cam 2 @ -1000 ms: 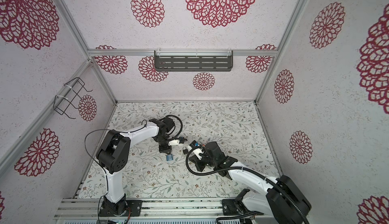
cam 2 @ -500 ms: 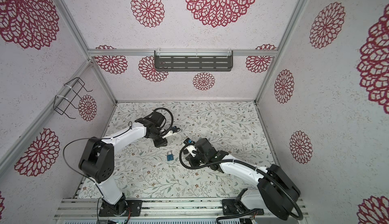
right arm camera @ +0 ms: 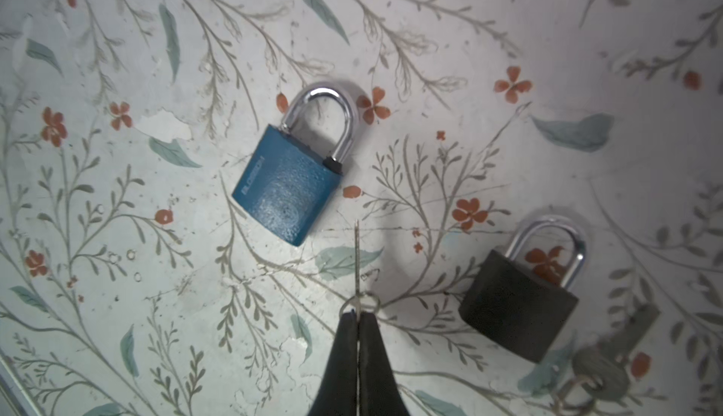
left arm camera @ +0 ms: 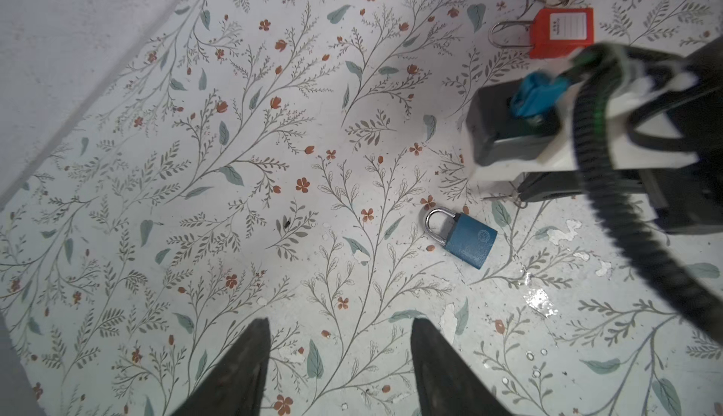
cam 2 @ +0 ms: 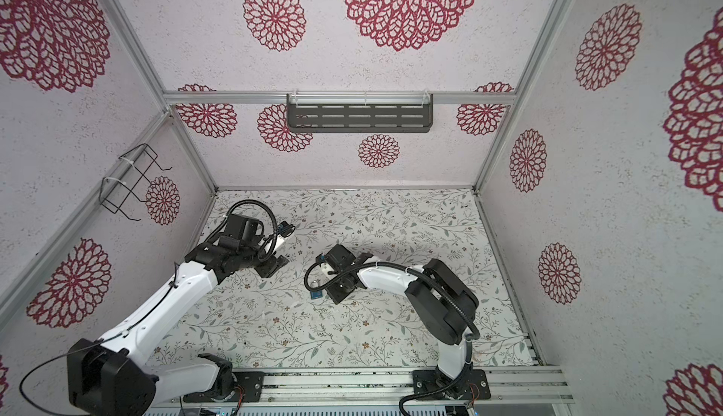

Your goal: Lock with the key

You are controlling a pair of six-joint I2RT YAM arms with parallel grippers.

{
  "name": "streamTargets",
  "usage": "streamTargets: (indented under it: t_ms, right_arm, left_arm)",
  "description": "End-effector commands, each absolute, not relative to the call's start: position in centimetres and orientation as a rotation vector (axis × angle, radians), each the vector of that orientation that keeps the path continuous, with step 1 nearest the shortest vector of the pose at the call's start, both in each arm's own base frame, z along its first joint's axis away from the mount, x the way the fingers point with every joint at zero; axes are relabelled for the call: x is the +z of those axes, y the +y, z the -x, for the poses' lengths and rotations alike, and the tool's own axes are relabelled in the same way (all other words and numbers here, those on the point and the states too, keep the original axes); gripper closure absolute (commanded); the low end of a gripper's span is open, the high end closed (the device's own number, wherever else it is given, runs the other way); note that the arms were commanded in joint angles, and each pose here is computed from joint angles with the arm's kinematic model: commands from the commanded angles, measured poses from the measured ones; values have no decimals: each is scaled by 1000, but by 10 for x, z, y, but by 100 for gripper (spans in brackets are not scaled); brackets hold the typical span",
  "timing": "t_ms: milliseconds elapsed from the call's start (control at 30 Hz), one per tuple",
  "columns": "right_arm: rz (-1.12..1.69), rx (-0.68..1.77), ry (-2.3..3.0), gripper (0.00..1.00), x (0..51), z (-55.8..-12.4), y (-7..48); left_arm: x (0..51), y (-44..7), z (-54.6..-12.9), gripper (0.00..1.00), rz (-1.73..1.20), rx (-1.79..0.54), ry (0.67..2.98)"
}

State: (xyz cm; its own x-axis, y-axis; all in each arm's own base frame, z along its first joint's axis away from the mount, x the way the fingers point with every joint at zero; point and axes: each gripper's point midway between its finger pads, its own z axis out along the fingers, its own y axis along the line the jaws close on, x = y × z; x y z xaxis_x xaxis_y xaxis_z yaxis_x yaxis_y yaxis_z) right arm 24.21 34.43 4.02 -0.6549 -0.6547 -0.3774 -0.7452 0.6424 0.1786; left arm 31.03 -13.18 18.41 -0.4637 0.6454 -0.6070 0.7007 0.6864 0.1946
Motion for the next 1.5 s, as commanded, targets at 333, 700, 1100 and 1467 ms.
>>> streamTargets:
  t_ms: [333,700,1100,1467]
  right_arm:
    - [1144,376,2626,100,45,-248,352]
    - [1152,356,2632,90,50,-252,362]
    - [1092,282,2504,71,96,-267,356]
    - [690,33,2112,33,177,-336,248]
  left_arm:
    - [174,-128,-300,35,-962,-148,2266]
    - [182,-124,-303,34,-864,-172,2229]
    - [205,-104,-326,29,-604,-142,2141]
    - [218,14,-325,3,149,82,1890]
